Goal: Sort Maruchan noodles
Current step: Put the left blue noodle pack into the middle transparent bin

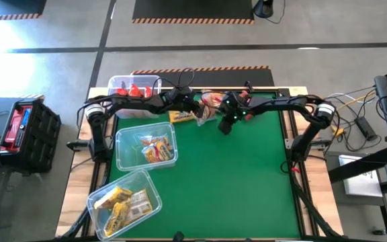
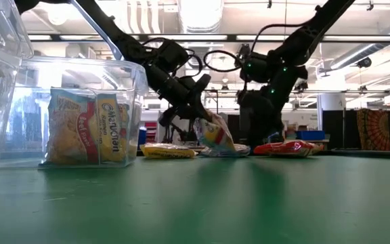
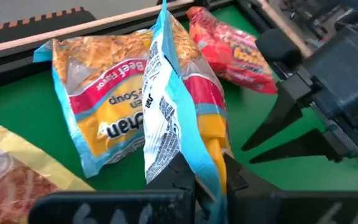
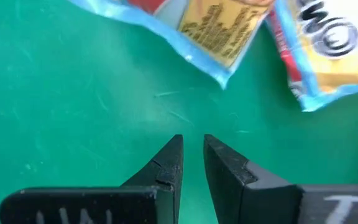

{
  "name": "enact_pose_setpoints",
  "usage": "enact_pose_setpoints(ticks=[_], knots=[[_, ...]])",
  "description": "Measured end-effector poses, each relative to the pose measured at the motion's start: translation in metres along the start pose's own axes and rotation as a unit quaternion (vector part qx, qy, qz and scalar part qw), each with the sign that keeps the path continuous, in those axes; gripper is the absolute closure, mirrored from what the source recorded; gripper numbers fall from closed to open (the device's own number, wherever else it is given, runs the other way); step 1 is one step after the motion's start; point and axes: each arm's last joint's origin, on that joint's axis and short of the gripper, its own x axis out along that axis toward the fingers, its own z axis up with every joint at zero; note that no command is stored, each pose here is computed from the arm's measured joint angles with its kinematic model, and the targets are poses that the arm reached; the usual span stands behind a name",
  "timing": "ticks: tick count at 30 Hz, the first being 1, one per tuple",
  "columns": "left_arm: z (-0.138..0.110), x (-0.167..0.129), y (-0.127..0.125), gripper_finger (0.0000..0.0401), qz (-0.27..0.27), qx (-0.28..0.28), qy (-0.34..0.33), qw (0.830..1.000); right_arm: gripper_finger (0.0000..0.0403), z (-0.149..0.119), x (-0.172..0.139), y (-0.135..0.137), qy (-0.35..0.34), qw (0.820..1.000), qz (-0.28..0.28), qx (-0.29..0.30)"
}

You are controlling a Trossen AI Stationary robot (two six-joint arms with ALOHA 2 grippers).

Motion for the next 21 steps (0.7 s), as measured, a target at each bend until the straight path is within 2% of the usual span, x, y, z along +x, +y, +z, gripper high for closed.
enact_pose_setpoints(ticks=[12, 17, 21], knots=[[0.025, -0.031, -0.010, 0.0401, -0.006, -0.007, -0.049, 0.999, 0.0349, 0.007, -0.034, -0.002, -0.048, 0.999, -0.006, 0.002], [0.036, -0.060, -0.019, 0.0401, -0.007, -0.007, -0.051, 0.999, 0.0349, 0.008, -0.052, 0.003, -0.072, 0.997, -0.004, 0.010], [0.036, -0.086, -0.027, 0.0401, 0.005, -0.019, -0.021, 1.000, 0.0349, 0.009, -0.065, 0.006, -0.088, 0.996, -0.001, 0.026]])
